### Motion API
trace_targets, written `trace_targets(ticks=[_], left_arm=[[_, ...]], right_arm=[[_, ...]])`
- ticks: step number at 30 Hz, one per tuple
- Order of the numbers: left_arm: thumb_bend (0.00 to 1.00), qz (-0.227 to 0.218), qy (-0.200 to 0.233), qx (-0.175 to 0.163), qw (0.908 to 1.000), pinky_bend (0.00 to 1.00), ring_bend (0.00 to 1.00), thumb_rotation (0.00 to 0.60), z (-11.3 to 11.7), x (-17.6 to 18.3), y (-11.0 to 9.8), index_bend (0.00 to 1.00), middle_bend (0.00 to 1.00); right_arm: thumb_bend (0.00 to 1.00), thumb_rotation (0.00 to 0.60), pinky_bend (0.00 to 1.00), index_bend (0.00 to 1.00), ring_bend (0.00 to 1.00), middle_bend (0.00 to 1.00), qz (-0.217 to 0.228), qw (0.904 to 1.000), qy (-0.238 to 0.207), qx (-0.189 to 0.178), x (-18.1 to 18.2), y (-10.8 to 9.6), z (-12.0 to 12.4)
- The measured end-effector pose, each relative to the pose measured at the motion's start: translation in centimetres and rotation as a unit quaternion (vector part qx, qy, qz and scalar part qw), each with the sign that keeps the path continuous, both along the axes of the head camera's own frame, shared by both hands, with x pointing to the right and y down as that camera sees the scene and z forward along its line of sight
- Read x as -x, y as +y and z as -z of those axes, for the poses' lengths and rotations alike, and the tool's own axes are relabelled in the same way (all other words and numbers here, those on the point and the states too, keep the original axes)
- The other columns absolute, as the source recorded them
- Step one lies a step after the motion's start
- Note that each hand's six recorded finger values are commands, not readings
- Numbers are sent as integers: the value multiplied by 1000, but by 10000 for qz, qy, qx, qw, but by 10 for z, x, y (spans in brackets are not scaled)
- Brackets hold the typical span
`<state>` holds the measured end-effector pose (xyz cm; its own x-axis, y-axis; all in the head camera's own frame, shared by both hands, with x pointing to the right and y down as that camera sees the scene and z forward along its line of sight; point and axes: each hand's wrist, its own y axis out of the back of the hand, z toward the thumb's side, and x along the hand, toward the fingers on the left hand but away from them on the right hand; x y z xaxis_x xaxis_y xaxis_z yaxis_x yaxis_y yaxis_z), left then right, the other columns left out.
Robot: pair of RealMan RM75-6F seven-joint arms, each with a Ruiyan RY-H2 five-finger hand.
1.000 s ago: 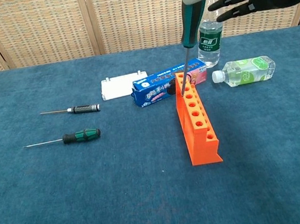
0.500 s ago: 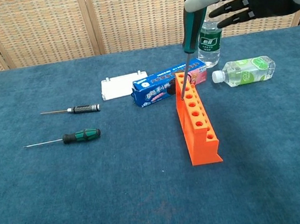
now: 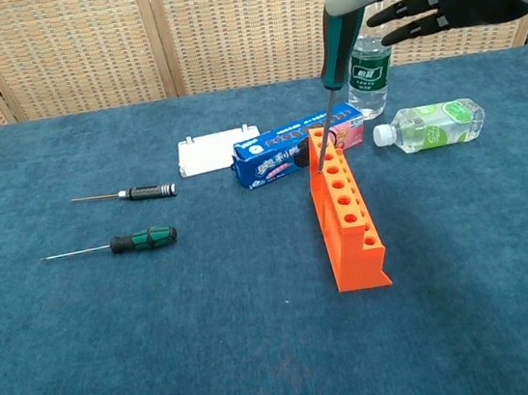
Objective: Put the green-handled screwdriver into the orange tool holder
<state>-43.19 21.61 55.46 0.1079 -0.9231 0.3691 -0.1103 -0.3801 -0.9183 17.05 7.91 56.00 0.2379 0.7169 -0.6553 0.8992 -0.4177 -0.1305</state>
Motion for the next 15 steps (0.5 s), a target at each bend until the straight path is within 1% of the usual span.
trace_targets(ticks=[3, 9, 15], left_arm=[[0, 14, 12, -10, 10000, 0, 0, 600, 1, 1, 0, 0, 0], [0, 136, 85, -38, 9999, 0, 0, 600, 5, 5, -2, 0, 0], [0, 113, 102, -53, 9999, 0, 0, 600, 7, 7, -3, 0, 0]], right_arm=[[204, 600, 0, 729, 0, 78, 2, 10000, 2, -50, 0, -1, 4], [204, 600, 0, 730, 0, 80, 27, 10000, -7, -21, 4, -3, 8], [204, 600, 0, 729, 0, 79, 40, 10000, 91, 8, 4, -2, 6]])
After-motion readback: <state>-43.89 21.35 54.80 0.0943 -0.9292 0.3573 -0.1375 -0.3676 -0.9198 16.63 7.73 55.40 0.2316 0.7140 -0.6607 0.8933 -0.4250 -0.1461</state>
